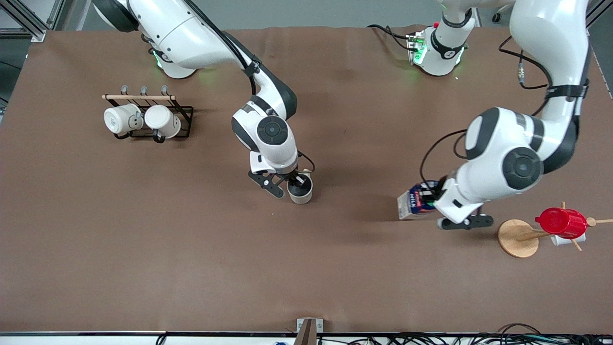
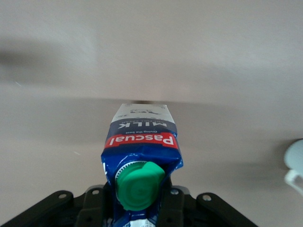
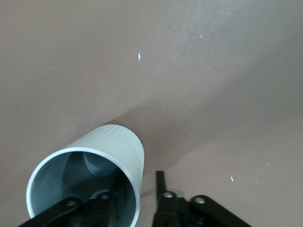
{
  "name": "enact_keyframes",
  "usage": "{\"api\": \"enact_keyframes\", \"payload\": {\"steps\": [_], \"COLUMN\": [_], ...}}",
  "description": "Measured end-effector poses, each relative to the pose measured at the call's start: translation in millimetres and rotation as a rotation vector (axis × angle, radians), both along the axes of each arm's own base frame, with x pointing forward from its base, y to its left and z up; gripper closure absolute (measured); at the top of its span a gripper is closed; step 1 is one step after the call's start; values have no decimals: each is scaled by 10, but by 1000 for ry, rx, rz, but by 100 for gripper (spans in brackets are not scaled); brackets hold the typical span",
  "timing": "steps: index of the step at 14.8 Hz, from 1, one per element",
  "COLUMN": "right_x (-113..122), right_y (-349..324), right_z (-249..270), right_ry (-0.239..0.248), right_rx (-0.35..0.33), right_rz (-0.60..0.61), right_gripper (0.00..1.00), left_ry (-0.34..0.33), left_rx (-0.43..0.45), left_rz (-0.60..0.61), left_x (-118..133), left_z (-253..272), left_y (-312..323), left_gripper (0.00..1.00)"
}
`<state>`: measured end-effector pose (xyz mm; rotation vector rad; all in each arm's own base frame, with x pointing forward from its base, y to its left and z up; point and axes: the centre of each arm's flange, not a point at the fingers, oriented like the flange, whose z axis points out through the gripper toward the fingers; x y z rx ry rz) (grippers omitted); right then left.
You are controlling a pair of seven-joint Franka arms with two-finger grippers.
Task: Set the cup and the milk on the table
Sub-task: 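Carry the mug and the milk carton toward the table centre, then release the mug with the right gripper and withdraw it toward its base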
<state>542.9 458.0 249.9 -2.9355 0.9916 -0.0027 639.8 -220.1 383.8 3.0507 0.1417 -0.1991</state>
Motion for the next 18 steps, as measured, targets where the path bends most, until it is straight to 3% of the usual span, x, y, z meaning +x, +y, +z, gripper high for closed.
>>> {"api": "enact_keyframes", "payload": {"steps": [3, 6, 11, 15, 18], "right_x": [218, 497, 530, 531, 384], "right_y": [-272, -936, -2273, -3349, -4002], "right_z": [336, 1356, 2770, 3308, 3626], "right_ry": [-1, -16, -24, -26, -7], "right_rx": [-28, -71, -135, -172, -146], "right_rz": [16, 91, 274, 381, 430], "right_gripper": [35, 3, 0, 0, 0], "left_ry": [14, 28, 51, 55, 46], "left_rx": [16, 36, 52, 38, 25], "left_rz": [45, 81, 63, 33, 32], "left_x": [-279, -560, -884, -972, -925], "left_z": [3, -26, -188, -331, -329], "left_y": [-683, -1211, -1780, -2140, -2209], "left_gripper": [65, 65, 65, 65, 65]}}
